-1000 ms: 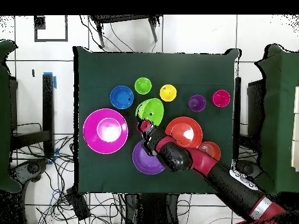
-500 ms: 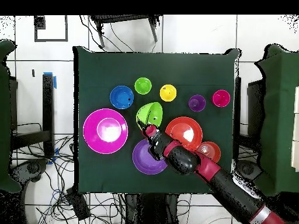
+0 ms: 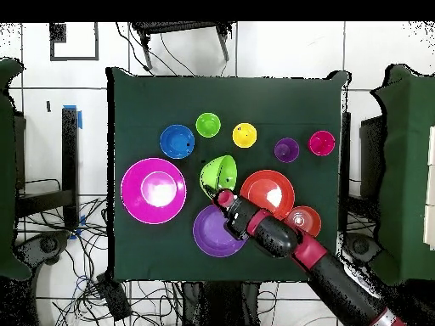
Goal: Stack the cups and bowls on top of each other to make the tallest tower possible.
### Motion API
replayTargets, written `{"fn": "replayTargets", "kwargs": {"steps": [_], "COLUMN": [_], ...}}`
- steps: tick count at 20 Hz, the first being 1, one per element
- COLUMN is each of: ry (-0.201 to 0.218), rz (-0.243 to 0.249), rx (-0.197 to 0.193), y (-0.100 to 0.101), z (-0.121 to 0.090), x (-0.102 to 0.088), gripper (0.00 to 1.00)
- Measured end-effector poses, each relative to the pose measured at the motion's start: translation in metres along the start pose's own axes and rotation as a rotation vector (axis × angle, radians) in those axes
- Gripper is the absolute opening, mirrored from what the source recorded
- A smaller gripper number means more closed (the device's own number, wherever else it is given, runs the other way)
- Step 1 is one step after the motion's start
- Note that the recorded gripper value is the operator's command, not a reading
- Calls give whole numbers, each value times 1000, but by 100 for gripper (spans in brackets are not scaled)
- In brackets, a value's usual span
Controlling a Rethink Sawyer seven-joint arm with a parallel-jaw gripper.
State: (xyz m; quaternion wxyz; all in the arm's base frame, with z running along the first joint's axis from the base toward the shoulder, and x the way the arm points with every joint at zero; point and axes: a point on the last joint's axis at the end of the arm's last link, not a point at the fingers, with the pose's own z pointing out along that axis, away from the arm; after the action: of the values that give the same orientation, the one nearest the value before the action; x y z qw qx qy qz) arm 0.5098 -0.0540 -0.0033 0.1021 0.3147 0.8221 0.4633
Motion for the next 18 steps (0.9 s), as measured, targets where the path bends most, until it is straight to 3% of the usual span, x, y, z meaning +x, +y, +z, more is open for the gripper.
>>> {"fn": "replayTargets", "kwargs": {"steps": [5,18], "ry": [21,59], "rz": [-8,-9], "rx": [-11,-90], "y": [-5,-19], "z": [-3,-5], "x": [3,6], "gripper": [0,0]}}
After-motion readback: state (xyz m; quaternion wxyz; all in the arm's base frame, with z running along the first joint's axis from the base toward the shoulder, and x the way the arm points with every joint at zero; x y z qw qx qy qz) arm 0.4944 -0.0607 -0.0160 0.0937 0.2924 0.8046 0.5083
